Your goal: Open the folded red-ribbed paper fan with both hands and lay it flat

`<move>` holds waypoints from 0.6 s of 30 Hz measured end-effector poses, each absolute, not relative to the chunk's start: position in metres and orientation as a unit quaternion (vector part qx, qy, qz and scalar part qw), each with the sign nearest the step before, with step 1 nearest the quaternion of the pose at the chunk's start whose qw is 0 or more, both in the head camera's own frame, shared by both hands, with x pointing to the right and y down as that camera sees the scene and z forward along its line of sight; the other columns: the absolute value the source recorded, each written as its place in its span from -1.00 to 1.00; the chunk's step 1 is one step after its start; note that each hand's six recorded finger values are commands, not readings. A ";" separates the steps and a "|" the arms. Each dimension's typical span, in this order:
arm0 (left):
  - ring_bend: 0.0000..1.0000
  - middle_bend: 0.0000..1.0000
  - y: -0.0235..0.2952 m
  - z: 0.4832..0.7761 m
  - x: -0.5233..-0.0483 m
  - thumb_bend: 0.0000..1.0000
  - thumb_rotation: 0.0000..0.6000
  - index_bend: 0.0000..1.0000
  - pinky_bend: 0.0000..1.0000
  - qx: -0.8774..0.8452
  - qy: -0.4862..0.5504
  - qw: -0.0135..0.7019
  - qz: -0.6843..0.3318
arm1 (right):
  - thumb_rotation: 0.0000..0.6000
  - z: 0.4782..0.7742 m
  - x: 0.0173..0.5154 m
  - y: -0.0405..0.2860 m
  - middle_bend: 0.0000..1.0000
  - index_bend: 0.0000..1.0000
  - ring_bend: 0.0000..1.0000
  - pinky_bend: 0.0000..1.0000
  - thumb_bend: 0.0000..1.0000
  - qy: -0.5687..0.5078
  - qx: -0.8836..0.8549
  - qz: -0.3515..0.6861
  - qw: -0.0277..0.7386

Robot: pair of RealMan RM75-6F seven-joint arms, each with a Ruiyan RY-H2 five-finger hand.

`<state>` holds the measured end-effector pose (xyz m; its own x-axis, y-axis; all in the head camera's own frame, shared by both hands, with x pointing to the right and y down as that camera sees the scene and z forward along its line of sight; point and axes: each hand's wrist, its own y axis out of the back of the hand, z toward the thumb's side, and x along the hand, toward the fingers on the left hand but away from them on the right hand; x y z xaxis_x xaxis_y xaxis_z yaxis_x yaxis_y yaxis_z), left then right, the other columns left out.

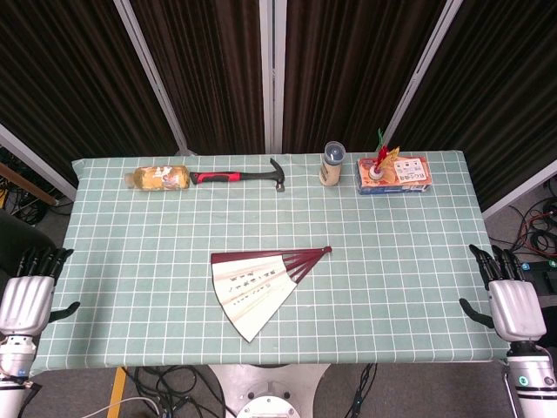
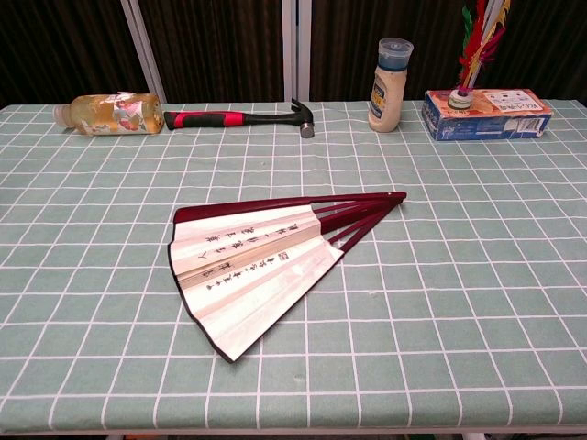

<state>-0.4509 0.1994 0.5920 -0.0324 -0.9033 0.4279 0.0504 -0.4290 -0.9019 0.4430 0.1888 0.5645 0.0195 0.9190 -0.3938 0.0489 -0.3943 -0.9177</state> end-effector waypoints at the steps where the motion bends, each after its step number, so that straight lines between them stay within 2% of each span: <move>1: -0.81 -0.72 0.200 0.592 -0.451 -1.00 1.00 -0.72 -0.85 -0.578 0.369 0.386 -0.617 | 1.00 0.565 0.443 0.189 -0.69 -0.87 -1.00 -1.00 -0.71 -0.400 -0.606 0.575 0.378; 14: -0.81 -0.72 0.195 0.591 -0.449 -1.00 1.00 -0.71 -0.85 -0.583 0.370 0.389 -0.611 | 1.00 0.560 0.444 0.191 -0.69 -0.87 -1.00 -1.00 -0.71 -0.407 -0.603 0.569 0.382; 18: -0.81 -0.64 0.181 0.592 -0.441 -1.00 1.00 -0.57 -0.85 -0.598 0.375 0.392 -0.590 | 1.00 0.555 0.445 0.186 -0.69 -0.87 -1.00 -1.00 -0.71 -0.409 -0.599 0.566 0.392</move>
